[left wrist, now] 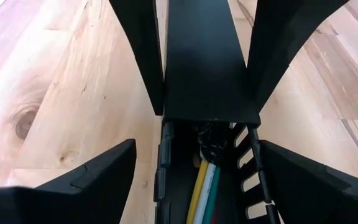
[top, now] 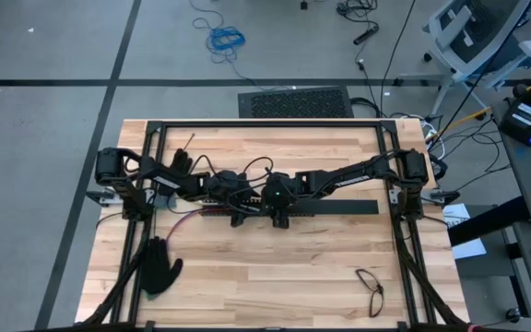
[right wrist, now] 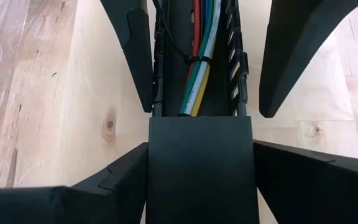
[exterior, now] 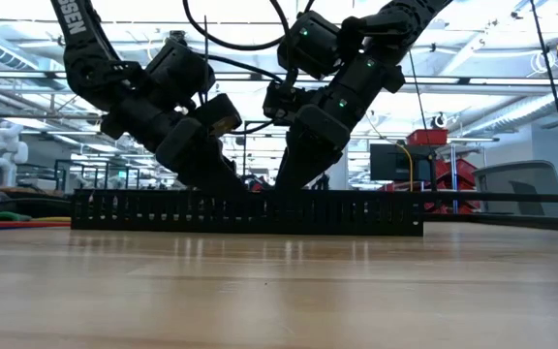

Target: Ziptie cables

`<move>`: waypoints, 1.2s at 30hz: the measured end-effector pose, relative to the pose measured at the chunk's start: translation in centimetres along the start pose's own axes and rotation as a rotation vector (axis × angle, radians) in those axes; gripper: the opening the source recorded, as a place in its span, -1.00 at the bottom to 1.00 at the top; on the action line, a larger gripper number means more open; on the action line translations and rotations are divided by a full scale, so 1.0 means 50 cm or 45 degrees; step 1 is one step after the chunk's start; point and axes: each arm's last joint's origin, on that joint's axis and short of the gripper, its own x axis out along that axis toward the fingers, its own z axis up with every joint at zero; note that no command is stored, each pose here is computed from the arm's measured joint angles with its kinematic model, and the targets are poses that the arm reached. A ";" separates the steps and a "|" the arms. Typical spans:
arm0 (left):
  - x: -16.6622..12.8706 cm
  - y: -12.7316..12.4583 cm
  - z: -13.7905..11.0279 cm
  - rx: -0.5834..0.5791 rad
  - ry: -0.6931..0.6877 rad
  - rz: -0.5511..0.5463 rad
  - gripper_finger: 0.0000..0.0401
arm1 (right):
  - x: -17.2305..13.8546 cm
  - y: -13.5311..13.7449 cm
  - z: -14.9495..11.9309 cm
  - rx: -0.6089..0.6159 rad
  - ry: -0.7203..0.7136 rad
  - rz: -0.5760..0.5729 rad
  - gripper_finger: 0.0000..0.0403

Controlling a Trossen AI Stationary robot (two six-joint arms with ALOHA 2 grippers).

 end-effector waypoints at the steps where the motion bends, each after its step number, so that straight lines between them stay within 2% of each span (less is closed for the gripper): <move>1: 0.000 0.000 0.000 -0.002 0.000 0.002 0.63 | 0.000 0.000 0.000 0.000 0.000 -0.001 0.23; 8: 0.000 0.000 0.000 -0.043 0.000 0.006 0.61 | 0.000 0.000 0.000 0.000 0.000 0.000 0.23; 17: 0.000 0.000 0.000 -0.055 0.000 0.004 0.39 | 0.000 -0.001 0.000 -0.001 0.000 -0.004 0.23; 36: 0.019 0.004 -0.013 -0.060 -0.021 -0.007 0.37 | 0.000 -0.002 0.000 -0.007 0.000 -0.005 0.23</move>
